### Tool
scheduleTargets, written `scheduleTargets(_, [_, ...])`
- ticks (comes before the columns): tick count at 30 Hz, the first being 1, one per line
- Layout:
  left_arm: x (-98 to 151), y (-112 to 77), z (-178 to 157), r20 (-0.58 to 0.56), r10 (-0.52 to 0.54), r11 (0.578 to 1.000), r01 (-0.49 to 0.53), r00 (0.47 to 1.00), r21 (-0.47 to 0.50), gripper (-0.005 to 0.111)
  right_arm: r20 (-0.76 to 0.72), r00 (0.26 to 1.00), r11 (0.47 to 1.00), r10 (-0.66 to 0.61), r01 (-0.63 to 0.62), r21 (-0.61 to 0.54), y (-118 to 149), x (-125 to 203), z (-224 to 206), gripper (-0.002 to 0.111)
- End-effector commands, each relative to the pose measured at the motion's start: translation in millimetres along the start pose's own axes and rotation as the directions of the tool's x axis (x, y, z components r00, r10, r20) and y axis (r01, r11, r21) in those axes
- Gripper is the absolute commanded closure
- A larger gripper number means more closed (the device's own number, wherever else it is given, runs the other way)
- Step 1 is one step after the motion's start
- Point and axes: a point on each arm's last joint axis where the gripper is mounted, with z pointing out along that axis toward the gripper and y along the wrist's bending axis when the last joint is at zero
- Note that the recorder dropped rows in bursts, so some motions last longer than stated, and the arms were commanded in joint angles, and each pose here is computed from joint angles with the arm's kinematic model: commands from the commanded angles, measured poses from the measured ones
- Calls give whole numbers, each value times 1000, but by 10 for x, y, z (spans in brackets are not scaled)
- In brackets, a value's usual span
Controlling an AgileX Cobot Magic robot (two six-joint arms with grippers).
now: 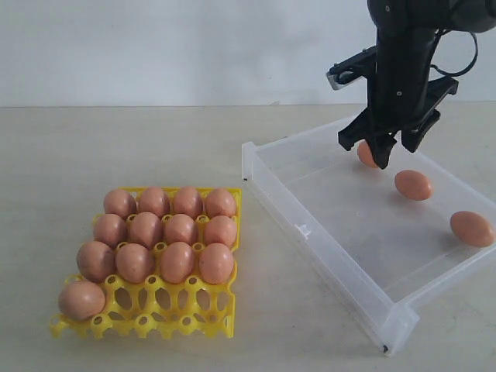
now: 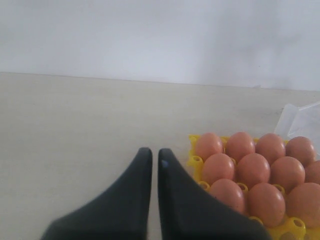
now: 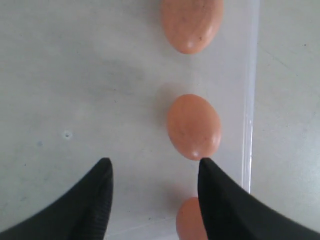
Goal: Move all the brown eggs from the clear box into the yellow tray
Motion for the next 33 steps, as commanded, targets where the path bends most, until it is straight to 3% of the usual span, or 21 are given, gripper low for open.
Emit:
scheduleTargets(1, [7,-1,1,4,-11,1000,11,1000,3,103,1,999,999,50,-50,-21,2,17,-29,62])
scheduleTargets(13, [7,-1,1,4,-11,1000,11,1000,3,103,-33,988,952,148,-152,-268,246,173,-129,62])
scheduleTargets(26, [7,-1,1,4,-11,1000,11,1000,3,103,193,970,962,146,-94,-256,78,429,-995,62])
scheduleTargets(33, [7,-1,1,4,-11,1000,11,1000,3,103,225,964,964,142,-83,-251,57,480,-1110,62])
